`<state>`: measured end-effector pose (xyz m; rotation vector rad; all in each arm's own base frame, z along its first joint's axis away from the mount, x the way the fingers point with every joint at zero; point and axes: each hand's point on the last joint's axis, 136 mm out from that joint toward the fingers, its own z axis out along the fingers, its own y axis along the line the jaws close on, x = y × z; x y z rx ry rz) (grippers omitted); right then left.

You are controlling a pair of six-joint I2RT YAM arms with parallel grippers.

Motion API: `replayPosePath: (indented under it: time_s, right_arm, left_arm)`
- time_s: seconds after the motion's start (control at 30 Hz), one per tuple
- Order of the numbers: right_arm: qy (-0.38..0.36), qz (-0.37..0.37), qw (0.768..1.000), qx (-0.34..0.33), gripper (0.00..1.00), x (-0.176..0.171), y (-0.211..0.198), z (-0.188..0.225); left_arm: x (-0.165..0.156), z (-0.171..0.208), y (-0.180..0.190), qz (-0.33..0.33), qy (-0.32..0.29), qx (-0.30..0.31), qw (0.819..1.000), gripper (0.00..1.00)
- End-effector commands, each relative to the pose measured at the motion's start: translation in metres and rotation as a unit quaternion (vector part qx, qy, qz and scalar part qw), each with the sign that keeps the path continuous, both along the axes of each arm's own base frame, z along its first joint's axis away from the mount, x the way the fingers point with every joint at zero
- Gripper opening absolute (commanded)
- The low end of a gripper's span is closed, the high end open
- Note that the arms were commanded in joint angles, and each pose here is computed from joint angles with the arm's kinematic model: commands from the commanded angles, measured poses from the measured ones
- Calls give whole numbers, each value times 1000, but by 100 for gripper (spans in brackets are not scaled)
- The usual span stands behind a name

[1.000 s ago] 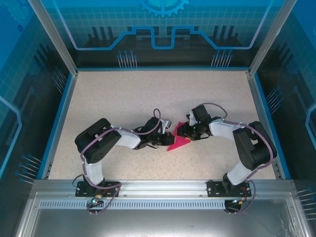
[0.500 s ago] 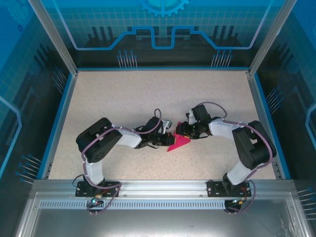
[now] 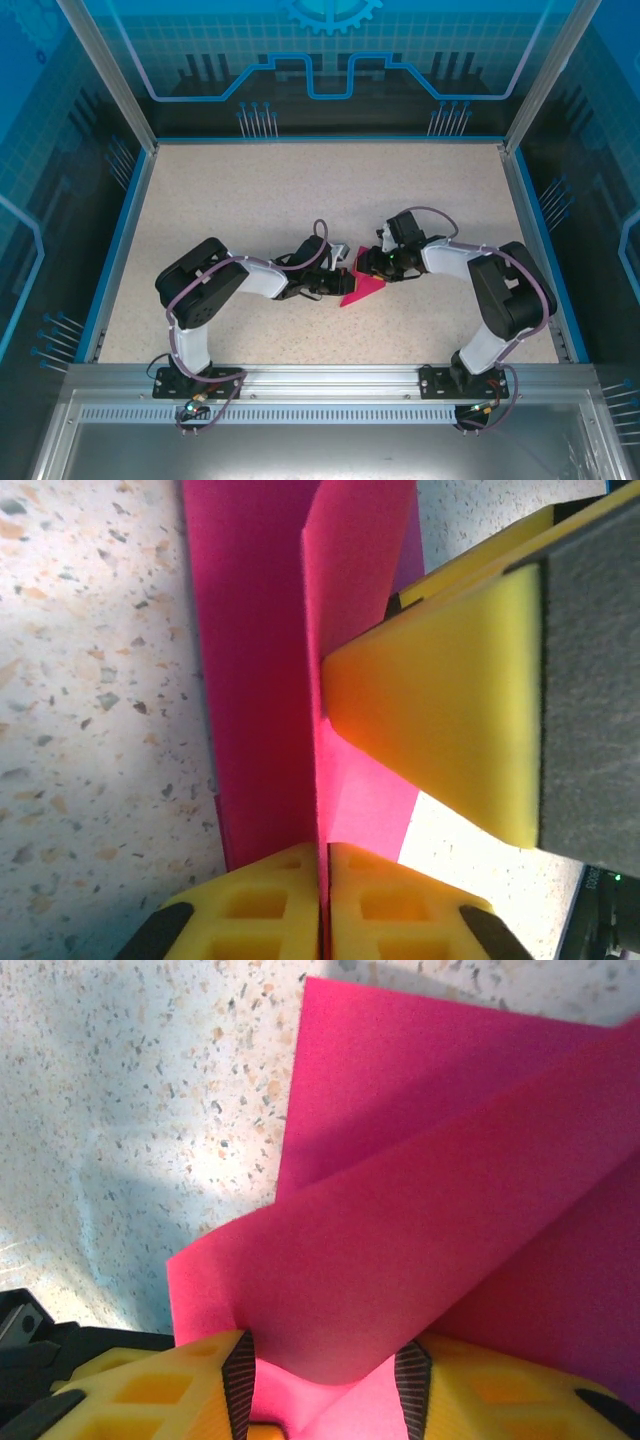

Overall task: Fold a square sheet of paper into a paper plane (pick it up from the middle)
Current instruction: Fourth fold the wing at the center of the table.

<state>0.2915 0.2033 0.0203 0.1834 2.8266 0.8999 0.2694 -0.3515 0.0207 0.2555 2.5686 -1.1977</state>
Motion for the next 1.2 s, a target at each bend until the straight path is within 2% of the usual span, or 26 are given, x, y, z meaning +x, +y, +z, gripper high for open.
replayPosePath:
  time_s: [0.0,0.13,0.23,0.5,0.67,0.77,0.87,1.17]
  right_arm:
    - [39,-18,998,-51,44,-9,-15,-21]
    - [61,-23,995,-82,43,-13,-22,-31]
    - [73,-22,992,-97,43,-16,-25,-37]
    - [83,-16,990,-113,43,-18,-24,-44]
    - [85,-11,989,-120,42,-20,-25,-46]
    - [87,-9,989,-123,42,-21,-26,-48]
    - [91,-7,988,-125,42,-22,-26,-50]
    - [95,-5,987,-130,42,-24,-27,-50]
  left_arm:
    - [-2,1,2,-1,16,4,1000,17]
    - [-3,10,7,7,12,7,1000,29]
    - [-6,13,15,17,15,12,1000,33]
    - [-5,36,38,62,6,12,998,35]
    - [2,56,27,63,-5,-25,998,24]
    - [5,59,18,55,2,-39,998,15]
    - [7,58,10,45,9,-46,998,11]
    - [5,38,5,34,36,-32,998,9]
